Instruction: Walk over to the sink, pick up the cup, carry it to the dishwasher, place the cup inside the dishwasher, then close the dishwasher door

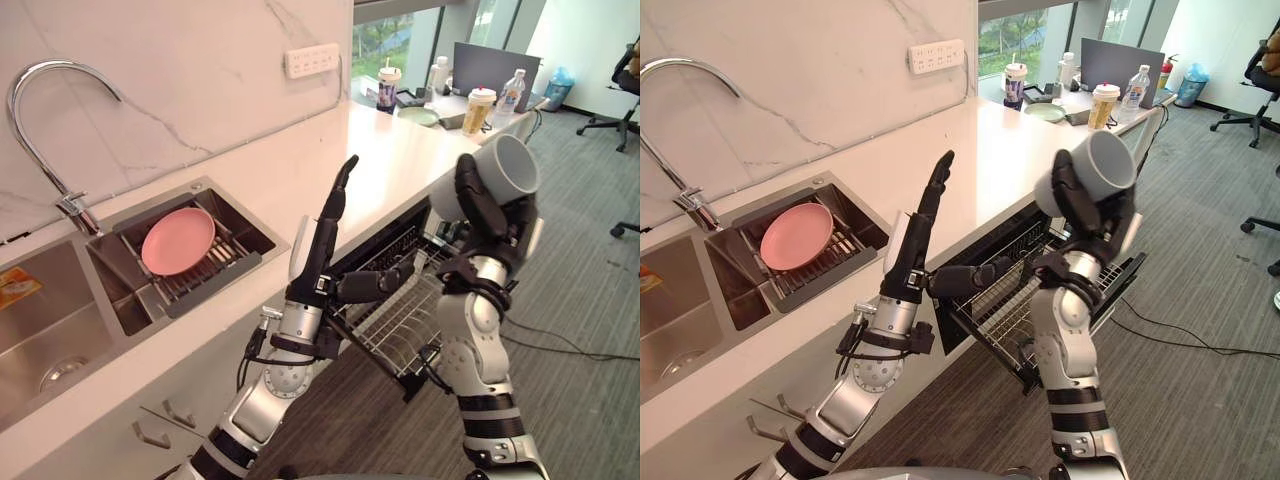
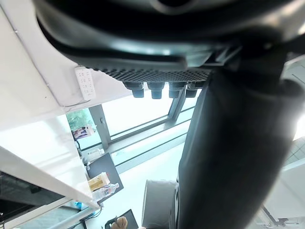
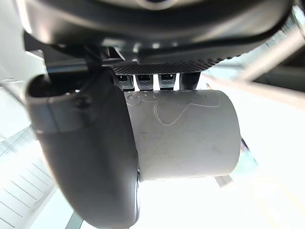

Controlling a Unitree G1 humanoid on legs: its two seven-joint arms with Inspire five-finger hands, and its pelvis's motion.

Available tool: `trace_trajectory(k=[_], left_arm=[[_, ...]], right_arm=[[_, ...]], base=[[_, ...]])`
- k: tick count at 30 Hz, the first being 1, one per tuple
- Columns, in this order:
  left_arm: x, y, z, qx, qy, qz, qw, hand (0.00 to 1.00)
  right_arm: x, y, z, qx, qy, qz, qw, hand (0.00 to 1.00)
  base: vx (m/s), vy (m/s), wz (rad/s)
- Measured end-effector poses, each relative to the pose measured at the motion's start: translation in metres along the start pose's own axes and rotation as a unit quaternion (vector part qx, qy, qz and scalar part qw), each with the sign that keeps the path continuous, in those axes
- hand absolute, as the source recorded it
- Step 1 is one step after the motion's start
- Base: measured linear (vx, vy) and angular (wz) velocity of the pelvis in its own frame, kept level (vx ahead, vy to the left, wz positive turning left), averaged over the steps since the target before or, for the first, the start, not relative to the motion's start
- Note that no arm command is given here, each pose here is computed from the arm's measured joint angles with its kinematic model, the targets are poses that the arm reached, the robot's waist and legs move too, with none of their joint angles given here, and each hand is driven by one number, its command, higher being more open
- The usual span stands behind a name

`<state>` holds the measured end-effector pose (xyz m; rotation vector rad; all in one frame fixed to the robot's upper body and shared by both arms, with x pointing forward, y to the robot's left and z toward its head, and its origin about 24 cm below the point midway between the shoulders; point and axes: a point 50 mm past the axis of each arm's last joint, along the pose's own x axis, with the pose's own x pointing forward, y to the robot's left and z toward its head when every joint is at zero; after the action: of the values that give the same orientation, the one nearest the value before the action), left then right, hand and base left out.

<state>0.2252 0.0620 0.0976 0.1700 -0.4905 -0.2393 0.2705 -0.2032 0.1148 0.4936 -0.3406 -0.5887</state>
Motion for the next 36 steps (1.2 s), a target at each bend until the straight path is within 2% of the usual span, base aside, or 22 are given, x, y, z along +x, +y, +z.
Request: trace_trajectory(k=[3,6,8,12,17,22,24,26,29,36], left_arm=[[-0.014,-0.005,-0.012,-0.073,0.062,-0.035,0.995,1.0],[-0.03,-0.014,-0.031,-0.15,0.146,-0.06,0.976,1.0],[-0.044,-0.02,-0.048,-0.191,0.209,-0.065,0.957,1.0],[-0.097,-0.035,-0.086,-0.24,0.356,-0.074,0.9,1.0],[-0.15,-0.039,-0.116,-0.201,0.468,-0.082,0.857,1.0],[-0.19,-0.007,-0.143,-0.086,0.555,-0.029,0.827,1.0],[-0.209,0.006,-0.153,-0.059,0.599,-0.01,0.799,1.0],[-0.228,0.026,-0.164,-0.045,0.656,0.02,0.753,1.0],[-0.24,0.044,-0.167,-0.026,0.678,0.062,0.732,1.0],[-0.245,0.055,-0.169,-0.023,0.706,0.069,0.705,1.0]], right_arm=[[0.002,-0.03,0.001,-0.035,-0.006,-0.031,0.999,0.0],[0.005,-0.057,-0.001,-0.066,0.0,-0.056,0.996,0.0],[0.005,-0.071,-0.002,-0.083,0.007,-0.063,0.995,0.0],[0.009,-0.096,-0.005,-0.118,0.024,-0.078,0.99,0.0],[0.01,-0.127,-0.018,-0.16,0.067,-0.094,0.98,0.0],[0.001,-0.141,-0.045,-0.187,0.147,-0.074,0.969,0.0],[-0.004,-0.146,-0.055,-0.211,0.176,-0.068,0.959,0.0],[-0.01,-0.152,-0.069,-0.247,0.218,-0.06,0.942,0.0],[-0.013,-0.156,-0.078,-0.273,0.246,-0.048,0.929,0.0],[-0.002,-0.156,-0.077,-0.32,0.246,-0.017,0.915,0.0]], base=[[0.0,0.0,0.0],[0.0,0.0,0.0],[0.0,0.0,0.0],[0.01,-0.01,0.06],[0.01,-0.01,0.15],[-0.01,0.006,0.08],[-0.01,0.007,0.21],[-0.01,0.01,0.22],[0.01,0.02,0.12],[0.04,0.024,0.05]])
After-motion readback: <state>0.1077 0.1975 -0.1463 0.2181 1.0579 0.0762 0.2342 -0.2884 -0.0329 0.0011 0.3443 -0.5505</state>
